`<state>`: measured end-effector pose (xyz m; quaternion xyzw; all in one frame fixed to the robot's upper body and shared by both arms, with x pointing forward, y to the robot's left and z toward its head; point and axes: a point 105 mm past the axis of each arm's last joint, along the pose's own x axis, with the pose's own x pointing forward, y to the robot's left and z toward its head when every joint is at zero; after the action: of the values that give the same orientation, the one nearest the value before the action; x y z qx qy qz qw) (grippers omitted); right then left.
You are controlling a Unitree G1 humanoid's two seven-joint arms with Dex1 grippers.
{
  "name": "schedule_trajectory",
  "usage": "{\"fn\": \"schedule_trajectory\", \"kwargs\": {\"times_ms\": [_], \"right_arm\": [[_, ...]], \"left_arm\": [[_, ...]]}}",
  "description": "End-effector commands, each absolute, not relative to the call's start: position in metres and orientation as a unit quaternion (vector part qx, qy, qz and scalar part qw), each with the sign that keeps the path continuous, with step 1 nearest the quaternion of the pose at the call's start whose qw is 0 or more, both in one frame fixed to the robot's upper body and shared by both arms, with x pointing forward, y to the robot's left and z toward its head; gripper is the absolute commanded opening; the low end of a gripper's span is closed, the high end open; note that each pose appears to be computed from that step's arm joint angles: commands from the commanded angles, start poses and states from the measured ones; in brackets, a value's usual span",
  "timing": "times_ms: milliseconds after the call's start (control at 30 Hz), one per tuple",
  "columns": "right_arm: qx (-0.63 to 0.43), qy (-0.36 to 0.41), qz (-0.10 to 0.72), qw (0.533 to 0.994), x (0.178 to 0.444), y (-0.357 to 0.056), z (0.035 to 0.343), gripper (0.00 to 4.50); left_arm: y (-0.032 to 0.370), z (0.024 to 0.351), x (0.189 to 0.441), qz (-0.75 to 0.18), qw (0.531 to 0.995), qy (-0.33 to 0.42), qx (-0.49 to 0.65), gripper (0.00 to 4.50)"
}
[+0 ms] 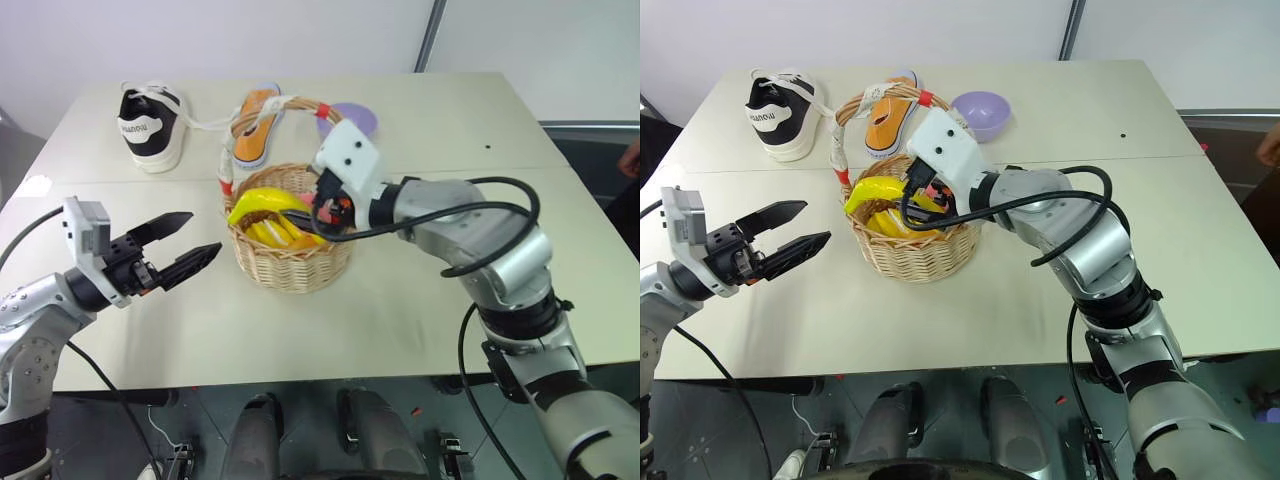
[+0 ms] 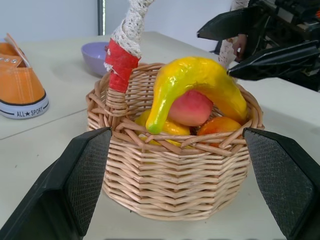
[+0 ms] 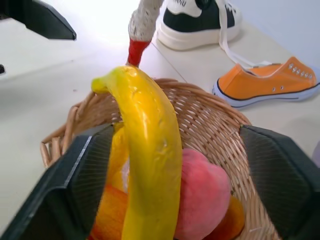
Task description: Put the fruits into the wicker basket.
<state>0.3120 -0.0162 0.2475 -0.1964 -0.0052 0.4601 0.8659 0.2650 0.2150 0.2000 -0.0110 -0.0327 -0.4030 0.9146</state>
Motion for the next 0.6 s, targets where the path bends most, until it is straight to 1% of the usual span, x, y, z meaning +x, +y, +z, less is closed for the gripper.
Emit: {"fn": "schedule_trajectory", "kwargs": {"times_ms": [33,133,200,300,400,600], "right_arm": [[-0.150,-0.095,0.520,0.835,0.276,-0.028,0.279,4.24],[-0.122,-0.087,0.545,0.825,0.258,-0.050,0.271,4.24],[-0.105,-0.069,0.538,0.834,0.259,-0.062,0.265,4.24],[-0.090,-0.040,0.489,0.867,0.275,-0.084,0.251,4.24],[-0.072,-0.035,0.413,0.907,0.307,-0.095,0.243,4.24],[-0.046,-0.049,0.363,0.930,0.343,-0.088,0.239,4.24]], "left_arm": [[0.214,0.210,0.261,-0.404,0.913,-0.053,0.000,4.50],[0.215,0.210,0.259,-0.402,0.914,-0.052,-0.002,4.50],[0.215,0.209,0.258,-0.402,0.914,-0.052,-0.003,4.50],[0.214,0.209,0.258,-0.406,0.912,-0.053,-0.006,4.50],[0.211,0.211,0.261,-0.413,0.909,-0.058,-0.009,4.50],[0.207,0.217,0.262,-0.421,0.904,-0.069,-0.014,4.50]]}}
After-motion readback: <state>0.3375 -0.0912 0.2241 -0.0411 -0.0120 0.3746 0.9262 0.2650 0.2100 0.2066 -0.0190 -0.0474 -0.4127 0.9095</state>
